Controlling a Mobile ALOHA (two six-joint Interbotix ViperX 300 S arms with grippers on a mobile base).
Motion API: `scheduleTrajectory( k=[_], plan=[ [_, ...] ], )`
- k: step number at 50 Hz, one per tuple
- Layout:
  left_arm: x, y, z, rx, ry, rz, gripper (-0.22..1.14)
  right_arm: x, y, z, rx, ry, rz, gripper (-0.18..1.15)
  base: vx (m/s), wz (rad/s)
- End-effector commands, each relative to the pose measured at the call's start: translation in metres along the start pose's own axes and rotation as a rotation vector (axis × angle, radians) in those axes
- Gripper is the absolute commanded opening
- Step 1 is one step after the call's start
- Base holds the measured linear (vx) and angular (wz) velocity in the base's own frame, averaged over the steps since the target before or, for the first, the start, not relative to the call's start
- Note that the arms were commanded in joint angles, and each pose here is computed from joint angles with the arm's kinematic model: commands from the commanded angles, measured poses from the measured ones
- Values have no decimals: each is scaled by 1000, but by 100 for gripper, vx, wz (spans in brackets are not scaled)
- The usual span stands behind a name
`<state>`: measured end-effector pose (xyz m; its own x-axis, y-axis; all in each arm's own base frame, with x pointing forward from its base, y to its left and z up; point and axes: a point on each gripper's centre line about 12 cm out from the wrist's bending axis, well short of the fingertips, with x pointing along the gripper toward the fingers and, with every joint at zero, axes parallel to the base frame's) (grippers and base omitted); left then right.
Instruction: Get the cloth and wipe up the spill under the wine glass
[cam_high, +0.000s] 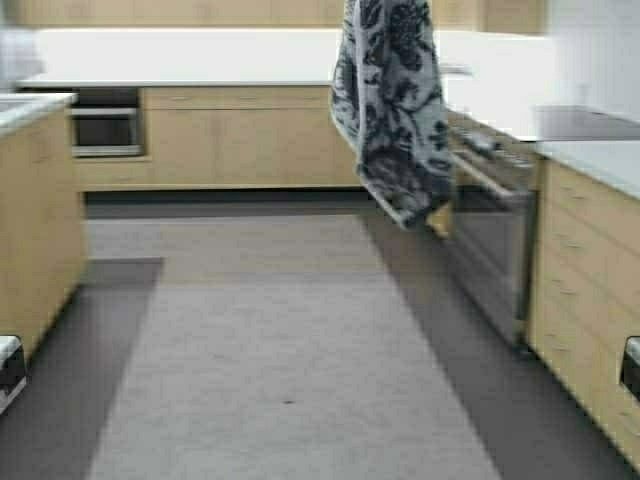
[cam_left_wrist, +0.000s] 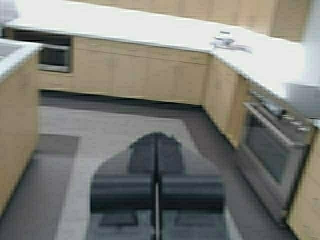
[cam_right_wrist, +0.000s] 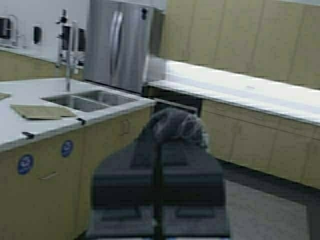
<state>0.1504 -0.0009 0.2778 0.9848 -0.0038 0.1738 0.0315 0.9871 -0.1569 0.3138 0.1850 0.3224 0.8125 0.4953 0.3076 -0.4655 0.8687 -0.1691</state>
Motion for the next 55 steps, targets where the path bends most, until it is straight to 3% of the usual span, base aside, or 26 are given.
scheduleTrajectory(
  k=[1, 19, 41, 55],
  plan=[
    [5, 0, 4, 5, -6, 1, 2, 1, -2, 15, 0, -47, -9, 5, -5, 43],
    [14, 0, 2, 19, 4, 3, 2, 1, -22, 13, -16, -42, -59, 5, -4, 36],
    [19, 9, 5, 29, -16, 55, 2, 7, -23, 21, -18, -67, -62, 5, 6, 24],
    [26, 10, -1, 29, 14, 61, 2, 0, -22, 20, -19, -59, -60, 5, 14, 28]
  ],
)
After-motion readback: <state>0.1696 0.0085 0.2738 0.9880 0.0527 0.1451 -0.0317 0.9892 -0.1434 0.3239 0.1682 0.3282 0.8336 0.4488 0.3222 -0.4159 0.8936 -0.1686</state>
